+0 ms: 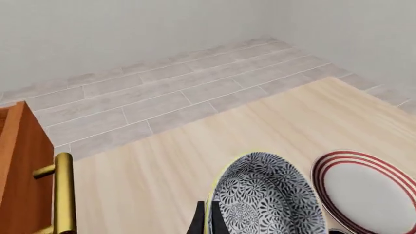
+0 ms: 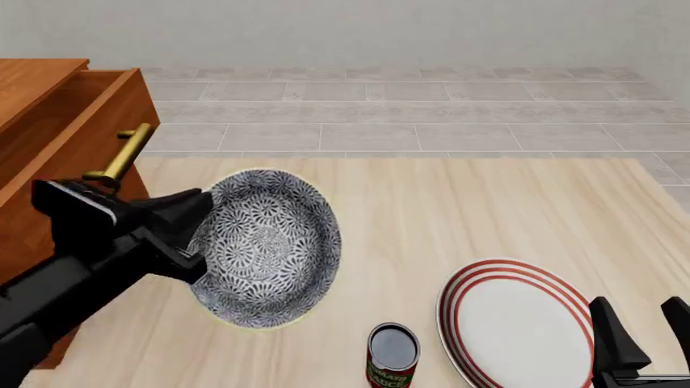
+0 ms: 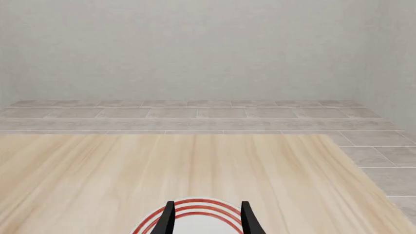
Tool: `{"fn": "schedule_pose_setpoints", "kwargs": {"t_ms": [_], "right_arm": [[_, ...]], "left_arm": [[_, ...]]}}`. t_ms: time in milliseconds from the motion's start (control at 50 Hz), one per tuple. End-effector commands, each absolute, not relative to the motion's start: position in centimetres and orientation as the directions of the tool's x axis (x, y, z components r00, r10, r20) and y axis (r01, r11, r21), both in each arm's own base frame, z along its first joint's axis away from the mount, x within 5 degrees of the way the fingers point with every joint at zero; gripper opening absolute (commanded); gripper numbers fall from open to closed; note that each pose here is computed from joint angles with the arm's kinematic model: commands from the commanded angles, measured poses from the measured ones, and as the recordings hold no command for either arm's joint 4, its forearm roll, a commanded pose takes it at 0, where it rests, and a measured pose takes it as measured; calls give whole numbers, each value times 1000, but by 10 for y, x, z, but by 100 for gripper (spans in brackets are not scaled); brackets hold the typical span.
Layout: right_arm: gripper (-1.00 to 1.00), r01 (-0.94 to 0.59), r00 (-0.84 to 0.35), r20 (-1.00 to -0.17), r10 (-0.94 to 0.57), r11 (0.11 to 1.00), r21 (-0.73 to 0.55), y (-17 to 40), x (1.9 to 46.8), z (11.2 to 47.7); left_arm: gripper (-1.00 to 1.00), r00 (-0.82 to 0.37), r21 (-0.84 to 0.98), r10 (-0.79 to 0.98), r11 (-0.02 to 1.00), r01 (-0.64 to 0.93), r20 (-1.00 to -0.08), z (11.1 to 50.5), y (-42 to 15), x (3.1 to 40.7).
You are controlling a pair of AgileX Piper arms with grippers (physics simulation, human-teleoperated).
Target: Put the bowl on top of the cabinet.
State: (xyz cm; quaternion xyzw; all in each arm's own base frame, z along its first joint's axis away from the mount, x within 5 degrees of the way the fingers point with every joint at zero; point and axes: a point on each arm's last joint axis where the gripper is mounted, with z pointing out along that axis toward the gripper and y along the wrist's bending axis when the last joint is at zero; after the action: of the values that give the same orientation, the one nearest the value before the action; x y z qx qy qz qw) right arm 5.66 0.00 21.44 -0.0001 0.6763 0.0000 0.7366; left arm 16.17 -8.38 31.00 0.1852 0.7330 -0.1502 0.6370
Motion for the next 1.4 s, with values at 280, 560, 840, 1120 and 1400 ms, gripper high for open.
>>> {"fn": "schedule_pose_setpoints", "kwargs": {"t_ms": [280, 560, 840, 1120, 1400], "right_arm": [[100, 0, 85, -996, 0, 1000, 0, 0, 57, 214], [100, 0, 85, -996, 0, 1000, 0, 0, 57, 214], [100, 0, 85, -996, 0, 1000, 0, 0, 57, 214], [100, 0, 85, -996, 0, 1000, 0, 0, 57, 214], [100, 0, 85, -996, 0, 1000, 0, 0, 57, 214]], "left_arm": [[-100, 4, 38, 41, 874, 485, -999, 363, -60, 108], [-100, 64, 69, 44, 866, 495, -997, 384, -50, 86], [-100, 141, 79, 14, 879, 470, -990, 410, -34, 63], [-100, 181, 12, -67, 915, 403, -981, 427, -20, 44], [-100, 235, -6, -95, 935, 354, -967, 442, -8, 21]]}}
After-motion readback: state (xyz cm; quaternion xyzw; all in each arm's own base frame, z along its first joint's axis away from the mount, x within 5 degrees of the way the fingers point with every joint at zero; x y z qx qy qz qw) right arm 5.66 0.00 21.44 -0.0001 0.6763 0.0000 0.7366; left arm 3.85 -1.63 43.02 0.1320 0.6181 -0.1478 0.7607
